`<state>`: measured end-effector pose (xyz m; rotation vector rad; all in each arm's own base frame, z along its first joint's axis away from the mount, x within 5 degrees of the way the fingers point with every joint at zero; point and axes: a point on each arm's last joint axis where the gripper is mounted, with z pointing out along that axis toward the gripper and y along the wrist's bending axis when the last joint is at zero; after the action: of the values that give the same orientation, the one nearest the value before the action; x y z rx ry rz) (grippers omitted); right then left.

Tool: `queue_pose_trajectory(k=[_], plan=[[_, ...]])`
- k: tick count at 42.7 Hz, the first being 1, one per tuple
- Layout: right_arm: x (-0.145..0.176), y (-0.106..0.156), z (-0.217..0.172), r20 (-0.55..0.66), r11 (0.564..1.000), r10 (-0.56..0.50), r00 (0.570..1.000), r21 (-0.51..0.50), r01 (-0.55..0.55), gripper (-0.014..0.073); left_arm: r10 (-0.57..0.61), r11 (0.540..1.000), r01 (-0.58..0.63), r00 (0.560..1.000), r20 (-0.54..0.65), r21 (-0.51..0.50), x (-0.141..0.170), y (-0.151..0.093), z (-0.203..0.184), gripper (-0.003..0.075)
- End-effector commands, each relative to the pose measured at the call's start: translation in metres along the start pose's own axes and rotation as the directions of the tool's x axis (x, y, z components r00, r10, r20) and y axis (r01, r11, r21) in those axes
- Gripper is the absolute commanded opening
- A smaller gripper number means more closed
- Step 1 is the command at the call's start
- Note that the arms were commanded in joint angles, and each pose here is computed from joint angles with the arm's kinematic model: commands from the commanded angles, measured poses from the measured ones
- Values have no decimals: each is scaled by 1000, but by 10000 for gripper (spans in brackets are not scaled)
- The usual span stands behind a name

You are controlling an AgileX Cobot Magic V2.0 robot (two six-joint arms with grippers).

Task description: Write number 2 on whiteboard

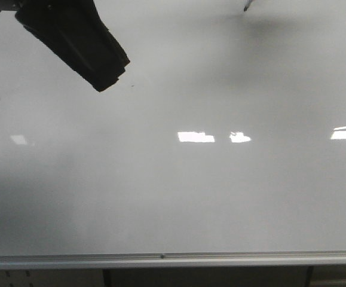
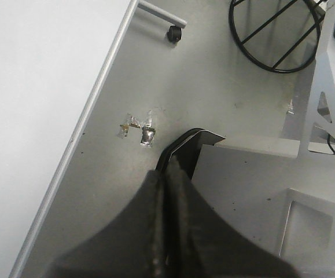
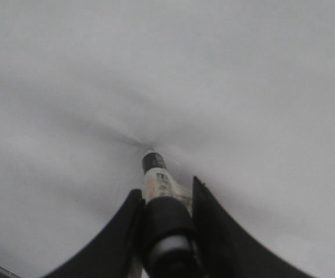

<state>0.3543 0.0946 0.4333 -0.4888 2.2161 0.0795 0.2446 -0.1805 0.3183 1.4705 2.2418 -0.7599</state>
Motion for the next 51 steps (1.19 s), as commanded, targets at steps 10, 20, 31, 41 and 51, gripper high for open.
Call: queue_pose_trajectory(k=[10, 20, 31, 41, 51], plan=[[-16, -5, -19, 137, 999, -10, 991, 41, 5, -62, 18, 1000, -18, 995, 97, -7, -13, -13, -18, -20], [-20, -6, -20, 178, 999, -13, 984, 54, 4, -62, 18, 1000, -18, 995, 98, -8, -13, -13, -18, -20], [-23, -9, -22, 209, 996, -13, 978, 91, -6, -62, 18, 1000, -18, 995, 98, -8, -13, -13, -18, -20], [-25, -18, -32, 246, 988, -14, 969, 150, -23, -62, 18, 1000, -18, 995, 98, -8, -13, -13, -18, -20], [-19, -42, -43, 241, 976, 32, 970, 201, -83, -62, 18, 1000, -17, 995, 100, -10, -13, -13, -18, -20]])
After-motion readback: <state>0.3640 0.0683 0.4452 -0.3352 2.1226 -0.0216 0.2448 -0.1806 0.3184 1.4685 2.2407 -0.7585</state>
